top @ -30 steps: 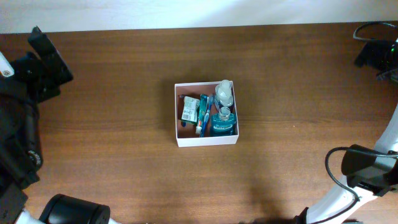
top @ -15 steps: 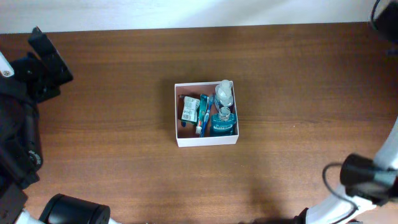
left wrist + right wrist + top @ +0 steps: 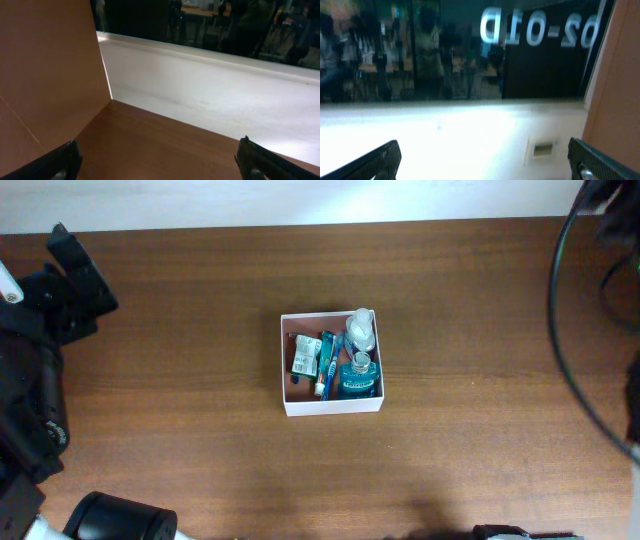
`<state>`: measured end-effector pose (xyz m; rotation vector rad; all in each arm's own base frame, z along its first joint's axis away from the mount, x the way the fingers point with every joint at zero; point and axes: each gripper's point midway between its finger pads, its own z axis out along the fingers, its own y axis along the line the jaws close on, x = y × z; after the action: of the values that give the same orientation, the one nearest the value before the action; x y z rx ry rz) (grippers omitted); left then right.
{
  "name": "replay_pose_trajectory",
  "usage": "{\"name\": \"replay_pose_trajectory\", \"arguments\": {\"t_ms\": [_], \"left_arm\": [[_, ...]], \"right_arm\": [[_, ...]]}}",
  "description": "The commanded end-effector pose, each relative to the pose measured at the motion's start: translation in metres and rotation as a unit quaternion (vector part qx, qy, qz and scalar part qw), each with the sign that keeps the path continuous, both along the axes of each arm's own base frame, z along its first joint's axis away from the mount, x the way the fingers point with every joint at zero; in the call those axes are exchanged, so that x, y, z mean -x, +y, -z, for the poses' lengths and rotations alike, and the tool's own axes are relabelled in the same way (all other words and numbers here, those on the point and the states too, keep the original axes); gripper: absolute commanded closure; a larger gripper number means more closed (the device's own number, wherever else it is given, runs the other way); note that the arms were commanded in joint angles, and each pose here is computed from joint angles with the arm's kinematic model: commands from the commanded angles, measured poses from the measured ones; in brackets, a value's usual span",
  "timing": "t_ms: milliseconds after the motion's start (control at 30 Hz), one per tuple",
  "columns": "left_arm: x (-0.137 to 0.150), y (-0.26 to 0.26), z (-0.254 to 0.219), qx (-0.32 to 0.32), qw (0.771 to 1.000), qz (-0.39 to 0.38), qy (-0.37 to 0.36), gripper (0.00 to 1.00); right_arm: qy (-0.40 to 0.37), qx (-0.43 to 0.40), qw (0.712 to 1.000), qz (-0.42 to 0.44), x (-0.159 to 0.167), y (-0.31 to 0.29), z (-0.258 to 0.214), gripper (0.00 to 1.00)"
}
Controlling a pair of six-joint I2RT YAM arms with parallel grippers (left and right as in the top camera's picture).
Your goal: Pack container
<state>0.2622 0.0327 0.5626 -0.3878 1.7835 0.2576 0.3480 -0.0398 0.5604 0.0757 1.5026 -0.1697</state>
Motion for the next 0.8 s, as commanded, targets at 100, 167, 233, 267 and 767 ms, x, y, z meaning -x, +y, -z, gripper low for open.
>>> {"name": "replay_pose_trajectory", "arguments": {"t_ms": [100, 167, 233, 267, 767], "left_arm": [[0.005, 0.005, -0.002, -0.007, 1.000, -0.009, -0.002, 0.01], [0.005, 0.005, -0.002, -0.007, 1.000, -0.009, -0.002, 0.01], [0.005, 0.005, -0.002, -0.007, 1.000, -0.009, -0.002, 0.01], [0.005, 0.005, -0.002, -0.007, 1.000, -0.009, -0.002, 0.01], [0.005, 0.005, -0.002, -0.007, 1.000, -0.009, -0.002, 0.01]], "right_arm": [[0.077, -0.001, 0.997, -0.002, 0.028, 0.004, 0.106, 0.01], [0.087, -0.002, 0.996, -0.007, 0.040, 0.006, 0.132, 0.01], [0.090, -0.002, 0.996, -0.017, 0.054, 0.011, 0.162, 0.01], [0.089, -0.002, 0.996, -0.017, 0.061, 0.011, 0.176, 0.01], [-0.020, -0.034, 0.999, -0.033, 0.107, 0.019, 0.287, 0.01]]}}
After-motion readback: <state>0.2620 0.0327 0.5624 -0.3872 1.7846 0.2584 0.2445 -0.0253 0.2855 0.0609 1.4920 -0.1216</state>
